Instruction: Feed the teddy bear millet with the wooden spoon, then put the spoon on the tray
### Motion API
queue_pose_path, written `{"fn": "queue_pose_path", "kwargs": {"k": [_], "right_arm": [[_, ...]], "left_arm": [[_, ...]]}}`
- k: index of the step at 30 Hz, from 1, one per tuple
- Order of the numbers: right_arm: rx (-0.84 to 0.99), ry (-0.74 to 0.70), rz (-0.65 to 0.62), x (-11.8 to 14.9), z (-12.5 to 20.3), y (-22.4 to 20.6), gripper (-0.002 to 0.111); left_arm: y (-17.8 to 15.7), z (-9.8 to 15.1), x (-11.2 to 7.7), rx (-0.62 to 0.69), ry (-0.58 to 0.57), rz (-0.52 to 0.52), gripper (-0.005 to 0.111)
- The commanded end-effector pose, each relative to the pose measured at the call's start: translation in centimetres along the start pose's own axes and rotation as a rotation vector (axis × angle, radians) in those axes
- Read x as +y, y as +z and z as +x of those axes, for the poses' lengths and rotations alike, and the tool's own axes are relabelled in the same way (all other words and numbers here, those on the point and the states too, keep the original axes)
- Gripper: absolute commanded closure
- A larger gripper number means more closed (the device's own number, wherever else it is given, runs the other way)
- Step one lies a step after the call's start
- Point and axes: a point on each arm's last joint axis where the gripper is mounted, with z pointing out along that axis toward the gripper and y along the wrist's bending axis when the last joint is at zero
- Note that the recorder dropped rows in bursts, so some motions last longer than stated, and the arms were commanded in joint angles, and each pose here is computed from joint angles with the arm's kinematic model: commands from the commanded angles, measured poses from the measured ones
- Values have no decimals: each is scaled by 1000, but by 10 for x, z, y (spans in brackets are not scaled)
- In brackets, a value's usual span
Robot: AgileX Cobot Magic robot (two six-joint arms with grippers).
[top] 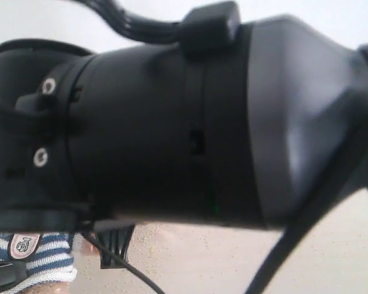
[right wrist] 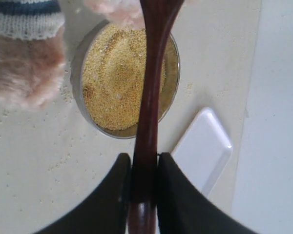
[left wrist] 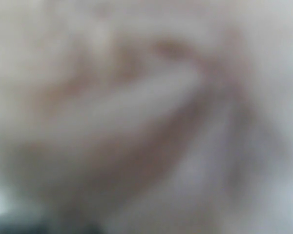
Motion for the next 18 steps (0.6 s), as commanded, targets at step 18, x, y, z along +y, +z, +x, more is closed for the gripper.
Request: {"fn": "queue_pose_path", "kwargs": {"k": [18], "right_arm": [[62, 124, 43, -15, 21, -27, 107]], "left_arm": [[0, 0, -2, -13, -1, 17, 102]]}}
